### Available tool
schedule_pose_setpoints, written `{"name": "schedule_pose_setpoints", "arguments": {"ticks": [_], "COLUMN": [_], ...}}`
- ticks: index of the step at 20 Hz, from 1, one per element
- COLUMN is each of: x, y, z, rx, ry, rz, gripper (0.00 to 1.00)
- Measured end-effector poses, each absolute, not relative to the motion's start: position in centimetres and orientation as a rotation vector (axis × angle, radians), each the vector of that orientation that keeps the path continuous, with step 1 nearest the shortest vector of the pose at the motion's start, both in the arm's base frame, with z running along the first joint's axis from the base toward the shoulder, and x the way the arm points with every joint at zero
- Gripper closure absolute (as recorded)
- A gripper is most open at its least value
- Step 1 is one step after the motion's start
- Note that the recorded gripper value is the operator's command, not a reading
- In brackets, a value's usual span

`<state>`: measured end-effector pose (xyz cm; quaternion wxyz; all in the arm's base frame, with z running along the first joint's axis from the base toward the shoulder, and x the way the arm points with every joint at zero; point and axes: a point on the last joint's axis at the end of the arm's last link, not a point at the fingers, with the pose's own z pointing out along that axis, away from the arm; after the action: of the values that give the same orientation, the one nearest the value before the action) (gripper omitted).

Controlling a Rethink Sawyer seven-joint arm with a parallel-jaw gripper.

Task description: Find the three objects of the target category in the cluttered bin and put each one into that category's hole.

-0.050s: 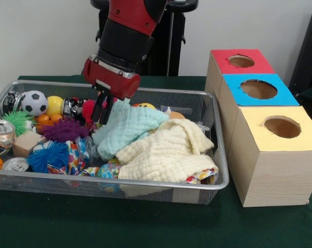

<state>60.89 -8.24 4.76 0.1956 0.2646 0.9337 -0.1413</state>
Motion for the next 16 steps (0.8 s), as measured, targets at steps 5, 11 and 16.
{"name": "schedule_pose_setpoints", "arguments": {"ticks": [5,11,16], "x": [61.1,60.8,59.8], "y": [-9.9,-12.9,-14.7], "z": [5.1,4.1,2.4], "rx": [0.788,0.881,0.957], "ry": [2.602,2.610,2.692], "rz": [-0.382,-0.339,-0.275], "gripper": [1.00,0.00,0.00]}}
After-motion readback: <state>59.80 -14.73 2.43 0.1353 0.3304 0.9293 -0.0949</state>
